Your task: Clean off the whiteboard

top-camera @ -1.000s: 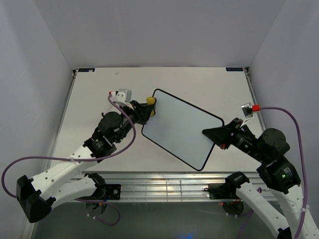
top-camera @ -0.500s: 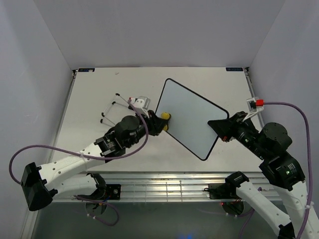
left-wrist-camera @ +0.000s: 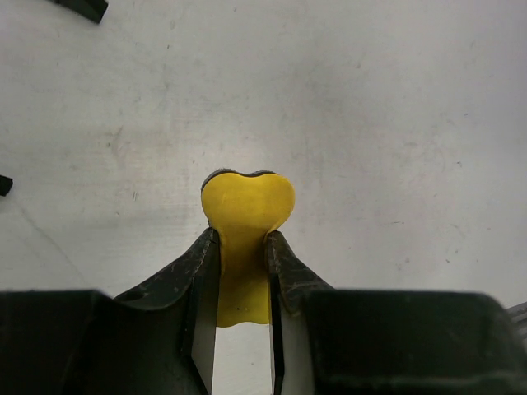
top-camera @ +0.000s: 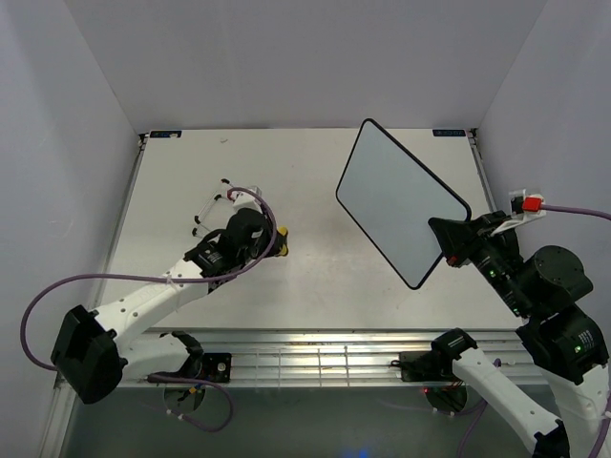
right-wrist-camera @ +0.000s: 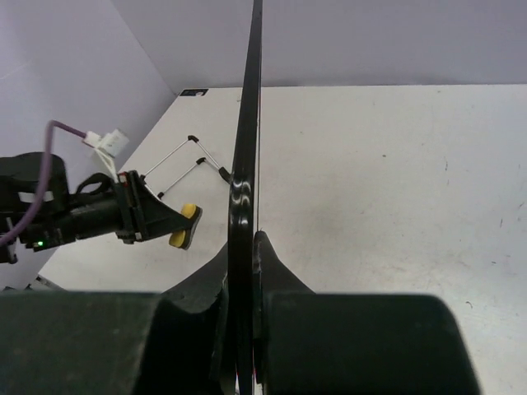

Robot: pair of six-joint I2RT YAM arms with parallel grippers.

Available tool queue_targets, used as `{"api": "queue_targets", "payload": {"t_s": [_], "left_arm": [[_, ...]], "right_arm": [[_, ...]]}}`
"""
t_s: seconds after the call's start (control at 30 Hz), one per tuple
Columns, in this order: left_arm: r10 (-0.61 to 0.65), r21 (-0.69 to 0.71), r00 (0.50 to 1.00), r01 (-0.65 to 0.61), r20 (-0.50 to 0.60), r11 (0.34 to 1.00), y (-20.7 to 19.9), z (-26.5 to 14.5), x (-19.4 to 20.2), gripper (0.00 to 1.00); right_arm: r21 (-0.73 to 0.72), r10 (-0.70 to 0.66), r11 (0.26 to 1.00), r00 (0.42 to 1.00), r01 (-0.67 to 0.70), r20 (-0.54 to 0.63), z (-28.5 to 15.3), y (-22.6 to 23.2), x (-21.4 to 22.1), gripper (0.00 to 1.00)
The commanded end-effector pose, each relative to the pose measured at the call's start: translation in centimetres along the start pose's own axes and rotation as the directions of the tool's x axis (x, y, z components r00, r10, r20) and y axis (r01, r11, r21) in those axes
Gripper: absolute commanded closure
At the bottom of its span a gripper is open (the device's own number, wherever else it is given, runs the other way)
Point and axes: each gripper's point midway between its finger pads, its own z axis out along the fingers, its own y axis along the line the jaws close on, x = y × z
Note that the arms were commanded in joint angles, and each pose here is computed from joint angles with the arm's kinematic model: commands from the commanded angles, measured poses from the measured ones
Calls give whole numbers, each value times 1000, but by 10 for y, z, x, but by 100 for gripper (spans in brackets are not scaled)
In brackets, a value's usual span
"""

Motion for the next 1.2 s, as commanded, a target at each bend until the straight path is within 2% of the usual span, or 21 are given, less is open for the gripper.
{"api": "queue_targets", "payload": {"t_s": [0.0, 0.23, 0.4, 0.43, 0.5, 0.53, 0.57, 0.67, 0.77, 0.83, 0.9, 0.93, 0.97, 1.0, 1.03, 1.07, 1.1, 1.13, 1.17], "left_arm": [[-53, -80, 993, 44, -106, 996, 22, 13, 40, 89], [-102, -204, 982, 68, -157, 977, 47, 37, 82, 70], [-89, -191, 979, 54, -181, 980, 40, 43, 91, 53], [-83, -182, 980, 50, -180, 982, 35, 43, 89, 40], [-72, -183, 980, 38, -185, 982, 33, 40, 87, 23], [-64, -172, 982, 33, -180, 985, 28, 39, 82, 10], [-63, -171, 982, 32, -176, 985, 26, 36, 78, 4], [-45, -156, 991, 25, -127, 987, 18, 20, 52, 2], [-5, -158, 1000, 3, -9, 987, 16, -5, 6, 2], [9, -78, 999, -6, 39, 997, 4, -19, -21, 2], [52, -47, 995, -48, 81, 998, 7, -27, -52, 2], [52, 3, 995, -52, 84, 999, 3, -35, -61, 2], [30, 0, 992, -30, 119, 1000, 17, -37, -82, 2], [57, 67, 986, -68, 156, 995, 13, -41, -99, 2], [83, 297, 992, -107, 92, 949, -14, -53, -92, 2], [85, 383, 987, -132, 138, 914, -9, -67, -112, 2], [153, 526, 969, -235, 195, 817, -25, -80, -114, 2], [192, 649, 962, -272, 194, 710, -37, -101, -106, 2], [203, 651, 948, -315, 244, 690, -40, -112, -109, 2]], "right_arm": [[-116, -63, 989, 979, 87, 196, -16, 30, -61, 92], [-206, -111, 969, 983, 140, 148, -16, 41, -40, 92], [-204, -112, 970, 988, 131, 103, -9, 36, -21, 92], [-193, -109, 973, 989, 126, 96, -7, 33, -19, 92], [-185, -109, 976, 992, 119, 65, -3, 30, -11, 92], [-185, -108, 976, 993, 116, 55, -2, 30, -8, 92], [-182, -101, 978, 994, 107, 43, 0, 29, -5, 92], [-166, -93, 982, 995, 95, 21, 5, 25, 2, 92], [-123, -64, 990, 998, 64, 4, 9, 18, 4, 92], [-83, -49, 995, 999, 50, 4, 11, 13, 2, 92], [-98, -45, 994, 999, 45, 5, 12, 17, -2, 92], [-150, -48, 988, 999, 46, -9, 10, 27, -1, 92], [-180, -51, 983, 999, 48, -17, 10, 33, -2, 92], [-213, -57, 976, 998, 47, -40, 14, 39, 0, 92], [-304, -69, 952, 996, 48, -57, 9, 57, -2, 92], [-355, -75, 934, 994, 43, -76, 8, 67, -1, 92], [-402, -79, 915, 990, 26, -116, 13, 76, 3, 92], [-504, -88, 864, 987, 9, -135, 3, 97, -2, 92], [-546, -96, 837, 981, -14, -171, 6, 106, 0, 92]]}}
